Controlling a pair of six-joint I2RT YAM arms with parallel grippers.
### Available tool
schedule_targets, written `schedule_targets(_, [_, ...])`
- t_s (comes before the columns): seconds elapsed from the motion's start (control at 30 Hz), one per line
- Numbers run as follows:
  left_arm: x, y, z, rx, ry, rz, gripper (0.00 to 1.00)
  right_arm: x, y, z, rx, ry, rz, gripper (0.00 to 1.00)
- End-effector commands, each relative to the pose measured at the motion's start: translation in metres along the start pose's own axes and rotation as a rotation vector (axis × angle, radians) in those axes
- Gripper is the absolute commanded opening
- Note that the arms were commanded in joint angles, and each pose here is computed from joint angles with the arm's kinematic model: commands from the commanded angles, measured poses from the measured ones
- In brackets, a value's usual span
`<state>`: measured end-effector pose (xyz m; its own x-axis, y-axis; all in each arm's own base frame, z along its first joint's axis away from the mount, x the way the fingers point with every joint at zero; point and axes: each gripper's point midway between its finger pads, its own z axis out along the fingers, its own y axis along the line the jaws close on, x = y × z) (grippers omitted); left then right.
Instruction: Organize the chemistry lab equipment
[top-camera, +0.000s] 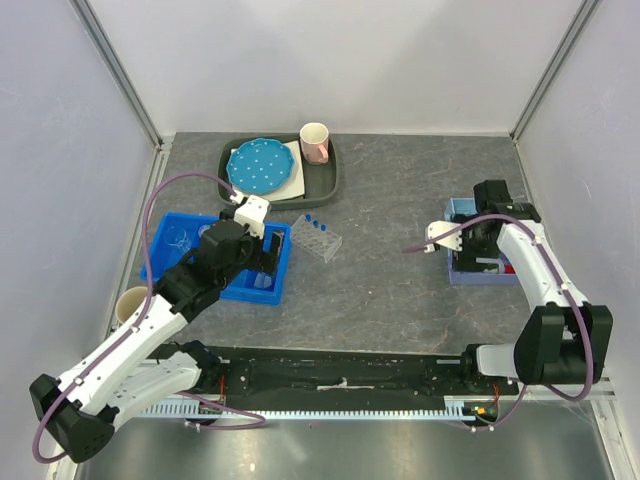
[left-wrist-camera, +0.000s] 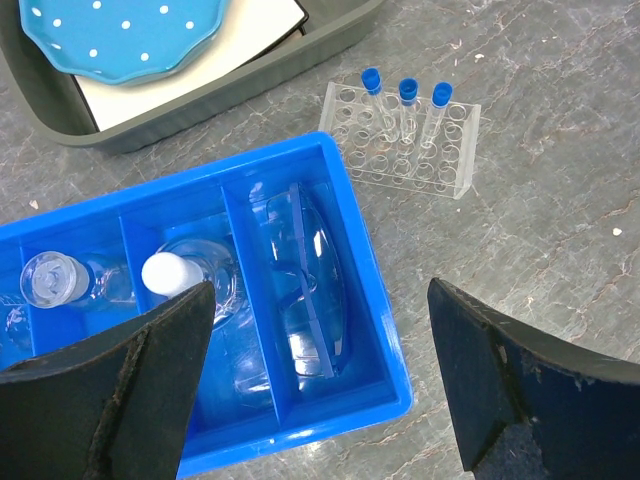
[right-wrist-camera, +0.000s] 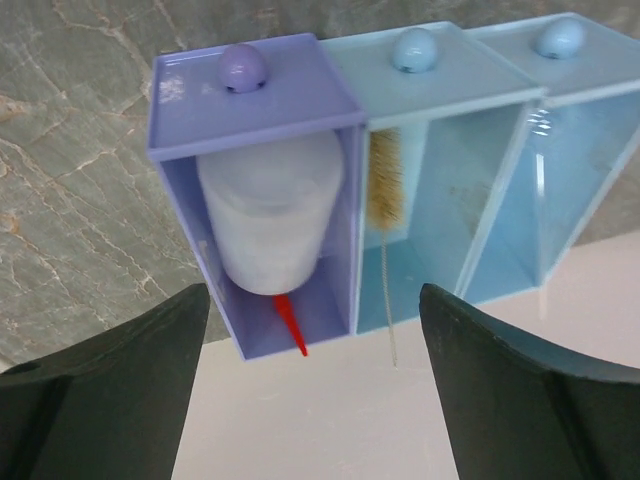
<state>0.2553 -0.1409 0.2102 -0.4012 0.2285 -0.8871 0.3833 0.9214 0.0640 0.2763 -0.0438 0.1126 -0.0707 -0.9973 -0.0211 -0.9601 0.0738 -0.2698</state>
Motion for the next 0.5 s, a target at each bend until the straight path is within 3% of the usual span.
schedule_targets(0.0, [-0.012, 0.003, 0.001, -0.008, -0.049, 0.021, 0.93, -0.012, -0.026, -0.039, 0.142, -0.07, 0.036, 0.93])
schedule_targets(0.13, [-0.018, 0.004, -0.005, -0.008, -0.08, 0.012, 0.93, -0.031, -0.046, -0.078, 0.266, -0.189, 0.143, 0.94])
schedule_targets(0.23, [-0.028, 0.006, -0.014, -0.008, -0.138, -0.014, 0.94, -0.06, -0.063, -0.113, 0.379, -0.392, 0.303, 0.98])
schedule_targets(0.3, [-0.042, 0.005, -0.024, 0.01, -0.195, -0.051, 0.98, -0.076, -0.068, -0.131, 0.425, -0.532, 0.48, 0.98])
schedule_targets(0.33, [-0.048, 0.003, -0.03, 0.026, -0.211, -0.066, 0.99, -0.08, -0.084, -0.153, 0.551, -0.615, 0.543, 0.98])
schedule_targets(0.47, [-0.085, -0.011, -0.067, 0.148, -0.281, -0.178, 1.0, -0.07, -0.108, -0.201, 0.771, -0.908, 1.096, 0.98])
